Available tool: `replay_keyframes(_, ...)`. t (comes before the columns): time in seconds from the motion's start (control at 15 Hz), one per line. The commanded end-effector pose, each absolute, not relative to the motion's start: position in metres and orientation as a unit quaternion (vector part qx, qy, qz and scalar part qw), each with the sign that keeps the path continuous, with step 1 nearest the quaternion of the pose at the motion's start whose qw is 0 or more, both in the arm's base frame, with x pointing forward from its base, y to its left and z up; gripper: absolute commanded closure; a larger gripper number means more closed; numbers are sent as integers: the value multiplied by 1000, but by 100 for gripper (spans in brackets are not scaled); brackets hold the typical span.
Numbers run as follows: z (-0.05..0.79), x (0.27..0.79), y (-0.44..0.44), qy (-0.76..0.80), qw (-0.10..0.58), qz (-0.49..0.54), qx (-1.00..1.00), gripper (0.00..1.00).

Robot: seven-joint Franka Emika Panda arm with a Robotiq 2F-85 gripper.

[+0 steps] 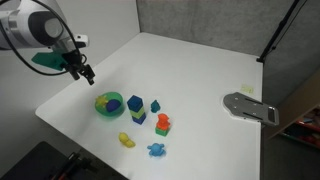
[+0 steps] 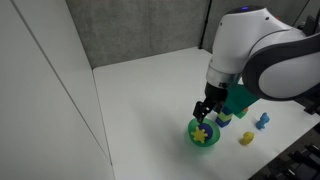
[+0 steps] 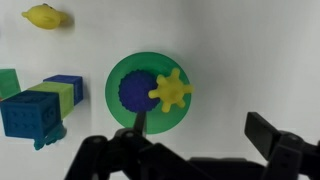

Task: Remove the yellow microbe toy from the green bowl and put it on the table

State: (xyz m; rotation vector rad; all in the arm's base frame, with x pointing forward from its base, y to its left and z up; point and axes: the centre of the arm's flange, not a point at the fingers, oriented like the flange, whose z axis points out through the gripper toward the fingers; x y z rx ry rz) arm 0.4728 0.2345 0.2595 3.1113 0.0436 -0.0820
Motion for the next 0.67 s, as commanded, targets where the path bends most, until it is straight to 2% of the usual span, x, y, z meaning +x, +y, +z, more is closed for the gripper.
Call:
replay_keyframes(0.0,227,491,248,2,27,-32,999,0)
replay_keyframes(0.6,157,512,251,-12,42,-50,998,0)
